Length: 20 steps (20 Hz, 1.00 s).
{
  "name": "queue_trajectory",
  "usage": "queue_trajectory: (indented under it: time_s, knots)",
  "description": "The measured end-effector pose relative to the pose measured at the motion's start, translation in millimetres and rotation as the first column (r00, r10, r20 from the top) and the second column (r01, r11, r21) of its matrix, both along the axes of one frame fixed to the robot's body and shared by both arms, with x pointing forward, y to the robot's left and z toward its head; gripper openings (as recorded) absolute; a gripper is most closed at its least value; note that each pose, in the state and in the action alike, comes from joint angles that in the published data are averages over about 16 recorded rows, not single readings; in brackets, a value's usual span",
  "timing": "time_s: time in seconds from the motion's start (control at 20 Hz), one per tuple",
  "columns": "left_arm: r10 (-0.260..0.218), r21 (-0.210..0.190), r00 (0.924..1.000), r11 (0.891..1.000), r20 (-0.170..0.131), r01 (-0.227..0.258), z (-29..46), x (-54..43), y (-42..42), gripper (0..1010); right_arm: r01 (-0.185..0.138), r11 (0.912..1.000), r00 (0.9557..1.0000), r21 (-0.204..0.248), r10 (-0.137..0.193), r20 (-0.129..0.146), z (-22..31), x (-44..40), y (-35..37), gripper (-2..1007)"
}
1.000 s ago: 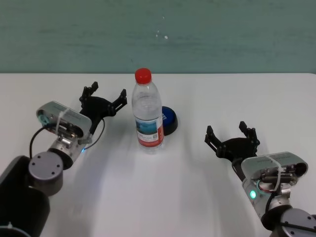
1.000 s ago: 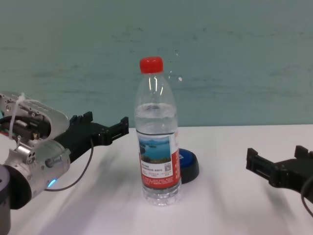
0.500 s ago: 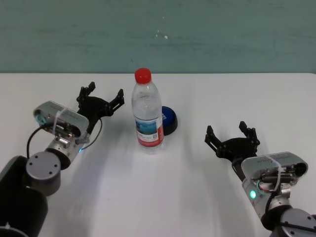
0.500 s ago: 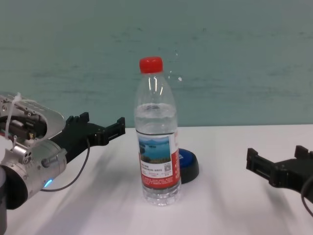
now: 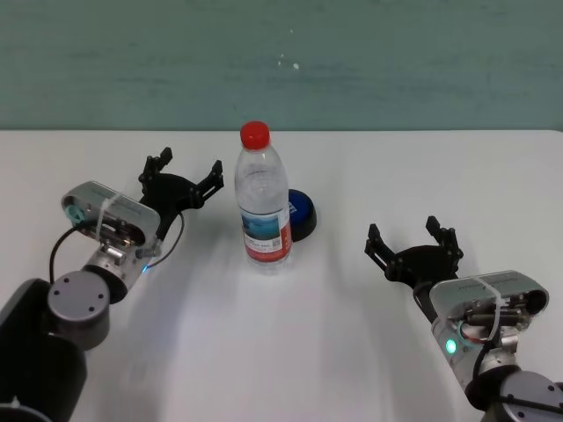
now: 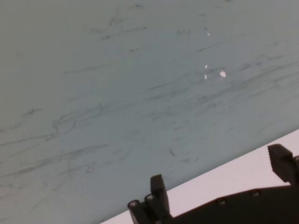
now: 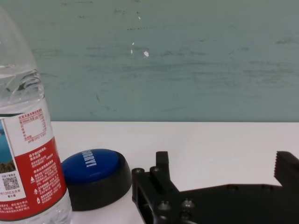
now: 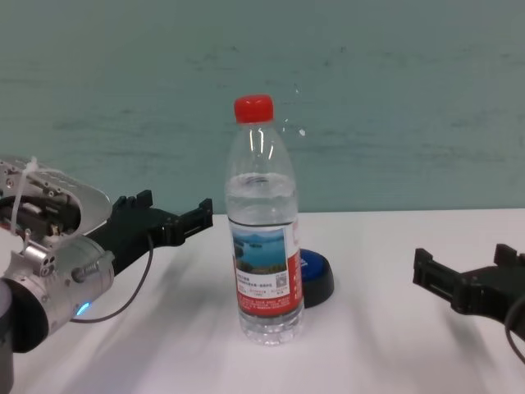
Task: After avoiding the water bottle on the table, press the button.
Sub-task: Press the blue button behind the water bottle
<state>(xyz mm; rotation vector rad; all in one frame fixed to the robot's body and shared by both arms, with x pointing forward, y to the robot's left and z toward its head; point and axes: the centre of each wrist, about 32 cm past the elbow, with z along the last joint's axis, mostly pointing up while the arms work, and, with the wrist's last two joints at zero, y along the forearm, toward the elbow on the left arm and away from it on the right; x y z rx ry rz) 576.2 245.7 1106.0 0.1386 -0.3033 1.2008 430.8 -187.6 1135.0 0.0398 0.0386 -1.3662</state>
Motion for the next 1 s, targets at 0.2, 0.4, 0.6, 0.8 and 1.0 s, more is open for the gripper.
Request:
queue_trajectory:
  time_s: [0.2,0.4,0.6,0.8,1.0]
  knots:
    - [0.005,-0.006,1.0,1.0,-0.004,-0.005,0.1,-0.4,0.7,1010,0.0,1.0,1.0,0.0,0.0,0.0,0.0,0.0,0.0,1004]
    - [0.017,-0.013,0.9998,1.0,-0.007,-0.017,0.8,-1.3,3.8,1010,0.0,1.0,1.0,0.0,0.0,0.0,0.0,0.0,0.0,1004]
    - [0.035,-0.021,0.9994,0.999,-0.008,-0.035,2.1,-3.5,9.7,1010,0.0,1.0,1.0,0.0,0.0,0.0,0.0,0.0,0.0,1004]
    - [0.054,-0.031,0.9985,0.998,-0.008,-0.054,3.5,-8.4,17.6,1010,0.0,1.0,1.0,0.0,0.0,0.0,0.0,0.0,0.0,1004]
    - [0.072,-0.042,0.9974,0.996,-0.006,-0.073,5.2,-16.3,26.5,1010,0.0,1.0,1.0,0.0,0.0,0.0,0.0,0.0,0.0,1004]
